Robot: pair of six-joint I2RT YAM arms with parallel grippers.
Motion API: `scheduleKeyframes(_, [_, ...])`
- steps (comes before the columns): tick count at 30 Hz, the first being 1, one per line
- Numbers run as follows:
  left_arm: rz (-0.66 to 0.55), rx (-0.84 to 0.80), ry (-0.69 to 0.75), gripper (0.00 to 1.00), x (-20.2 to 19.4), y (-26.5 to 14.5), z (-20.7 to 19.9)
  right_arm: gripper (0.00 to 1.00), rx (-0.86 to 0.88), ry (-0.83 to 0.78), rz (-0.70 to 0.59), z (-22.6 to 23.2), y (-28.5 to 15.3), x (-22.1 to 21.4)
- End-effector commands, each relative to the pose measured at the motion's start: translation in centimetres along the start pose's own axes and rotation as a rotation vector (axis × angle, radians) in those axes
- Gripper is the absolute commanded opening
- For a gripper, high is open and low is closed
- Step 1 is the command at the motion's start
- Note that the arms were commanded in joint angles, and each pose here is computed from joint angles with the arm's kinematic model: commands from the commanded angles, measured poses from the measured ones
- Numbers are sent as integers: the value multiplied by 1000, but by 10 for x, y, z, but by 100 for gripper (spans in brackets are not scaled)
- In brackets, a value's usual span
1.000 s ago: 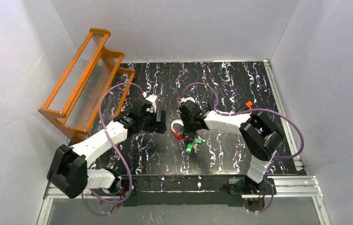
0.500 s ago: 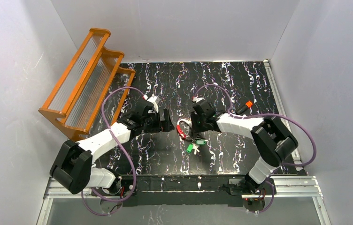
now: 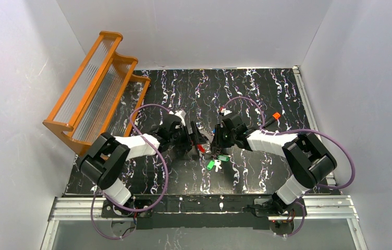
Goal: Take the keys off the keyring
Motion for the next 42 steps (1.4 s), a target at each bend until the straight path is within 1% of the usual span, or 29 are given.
scheduleKeyframes(1, [-25,-65,-58,83,1,11,-11,21,82,16,-70,12,-6,13])
scheduleKeyframes(5, [-53,-70,-123,75,-2,18,-5,21,95,20,-77,13,-6,11])
scheduleKeyframes(7, [-63,-80,-161,68,-2,20,-4,21,97,25,-78,12,-6,11])
scheduleKeyframes(10, [-83,-94,-202,53,-3,21,-2,21,104,32,-81,12,-5,9])
scheduleKeyframes(11, [-96,-100,-209,43,-2,21,-2,22,107,34,-81,12,-5,8])
scheduleKeyframes(12, [-104,-106,-214,36,-2,19,-3,21,115,35,-81,13,-6,8])
scheduleKeyframes(16, [-121,-145,-192,19,2,14,-11,22,135,39,-91,16,-7,9])
scheduleKeyframes(19, [-133,-178,-166,0,6,10,-17,24,147,36,-110,19,-10,13])
scheduleKeyframes(21, [-143,-207,-132,0,9,6,-23,30,161,22,-127,22,-16,16])
scheduleKeyframes(24, [-169,-262,-56,0,20,-4,-37,42,172,-9,-173,25,-30,24])
scheduleKeyframes(25, [-183,-282,-18,0,25,-9,-41,49,169,-22,-191,25,-35,26])
scheduleKeyframes(28, [-213,-344,65,0,41,-23,-53,65,165,-77,-249,26,-54,35])
scheduleKeyframes(31, [-234,-398,160,0,57,-38,-64,73,150,-130,-305,24,-69,38])
scheduleKeyframes(34, [-238,-480,312,0,71,-54,-83,74,158,-177,-378,21,-84,38])
scheduleKeyframes(36, [-266,-542,440,0,79,-69,-99,73,182,-204,-426,21,-93,37])
scheduleKeyframes(39, [-302,-623,604,0,84,-87,-116,72,263,-242,-501,27,-105,35])
scheduleKeyframes(40, [-316,-640,637,0,85,-89,-119,71,292,-251,-519,29,-106,33])
scheduleKeyframes(42, [-348,-676,654,0,86,-93,-123,70,346,-265,-552,31,-108,29])
Point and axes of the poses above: each gripper's point midway between its finger pads, its own y axis out along the fingers, its own z axis along the line the jaws close on, x = y × z, the point moved 6 cm from there along -y, back along the fingers, and after that the axes turned 1 degree about y, right-handed, at the moved point
